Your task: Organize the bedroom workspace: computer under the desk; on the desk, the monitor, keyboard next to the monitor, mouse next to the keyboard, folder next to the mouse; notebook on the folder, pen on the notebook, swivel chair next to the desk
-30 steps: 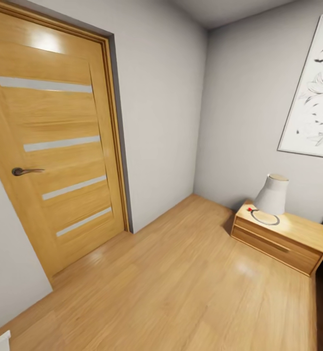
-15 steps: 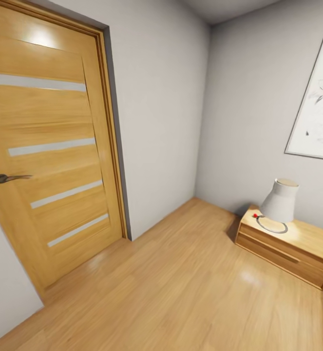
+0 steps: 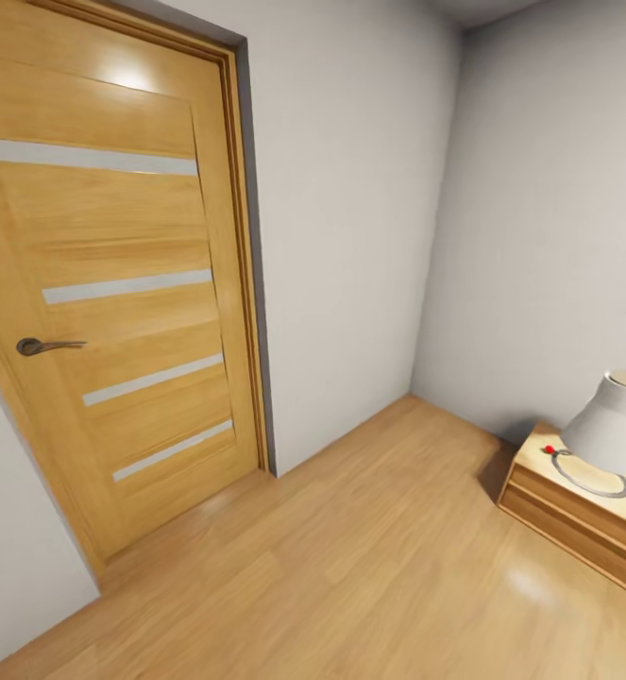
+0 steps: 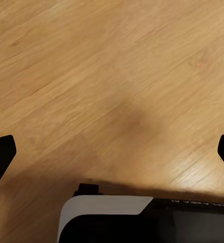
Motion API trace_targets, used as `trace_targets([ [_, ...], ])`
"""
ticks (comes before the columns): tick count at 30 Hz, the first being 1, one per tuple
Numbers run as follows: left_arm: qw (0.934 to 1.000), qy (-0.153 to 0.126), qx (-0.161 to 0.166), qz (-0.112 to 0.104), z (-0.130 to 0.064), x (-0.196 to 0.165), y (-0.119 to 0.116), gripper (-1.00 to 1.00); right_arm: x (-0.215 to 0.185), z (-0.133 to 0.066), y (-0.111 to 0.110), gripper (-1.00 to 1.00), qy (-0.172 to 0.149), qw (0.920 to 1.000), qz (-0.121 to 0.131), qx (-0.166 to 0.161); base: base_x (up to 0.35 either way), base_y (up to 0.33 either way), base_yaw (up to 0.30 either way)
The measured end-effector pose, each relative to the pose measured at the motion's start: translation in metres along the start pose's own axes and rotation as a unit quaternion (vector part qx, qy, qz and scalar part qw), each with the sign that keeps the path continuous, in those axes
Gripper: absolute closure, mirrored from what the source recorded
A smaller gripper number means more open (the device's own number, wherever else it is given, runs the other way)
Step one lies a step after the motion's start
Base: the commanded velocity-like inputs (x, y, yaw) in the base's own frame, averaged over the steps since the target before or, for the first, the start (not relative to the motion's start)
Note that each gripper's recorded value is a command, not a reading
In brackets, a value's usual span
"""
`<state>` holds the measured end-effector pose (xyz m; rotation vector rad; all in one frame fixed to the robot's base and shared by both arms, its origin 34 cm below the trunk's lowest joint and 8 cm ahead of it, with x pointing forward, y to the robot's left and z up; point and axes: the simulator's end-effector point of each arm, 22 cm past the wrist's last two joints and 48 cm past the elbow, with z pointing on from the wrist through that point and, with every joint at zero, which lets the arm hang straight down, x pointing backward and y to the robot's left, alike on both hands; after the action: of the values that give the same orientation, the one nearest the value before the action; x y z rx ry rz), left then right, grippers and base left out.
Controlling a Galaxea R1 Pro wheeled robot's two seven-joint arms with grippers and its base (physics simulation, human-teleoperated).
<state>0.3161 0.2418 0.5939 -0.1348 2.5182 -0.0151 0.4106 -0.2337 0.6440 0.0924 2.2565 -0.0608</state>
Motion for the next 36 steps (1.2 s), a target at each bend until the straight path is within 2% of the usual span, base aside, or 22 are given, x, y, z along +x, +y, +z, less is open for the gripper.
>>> trace_targets([
  [7,1.0000,0.000,0.000,0.000,0.000,0.000,0.000,-1.00,0.000,0.000,0.000,-1.00,-0.001,1.0000,0.000,0.001,0.322,-0.129,0.284],
  [22,1.0000,0.000,0.000,0.000,0.000,0.000,0.000,-1.00,-0.013,-0.001,0.000,-1.00,-0.031,0.9995,0.005,0.002,0.305,-0.161,0.286],
  [27,1.0000,0.000,0.000,0.000,0.000,0.000,0.000,-1.00,-0.026,-0.003,0.001,-1.00,-0.064,0.9979,0.008,0.001,0.087,-0.059,0.287],
  [36,1.0000,0.000,-0.001,-0.001,0.000,0.000,0.001,-1.00,-0.030,-0.003,0.001,-1.00,-0.072,0.9974,0.009,0.001,0.009,-0.006,0.287],
])
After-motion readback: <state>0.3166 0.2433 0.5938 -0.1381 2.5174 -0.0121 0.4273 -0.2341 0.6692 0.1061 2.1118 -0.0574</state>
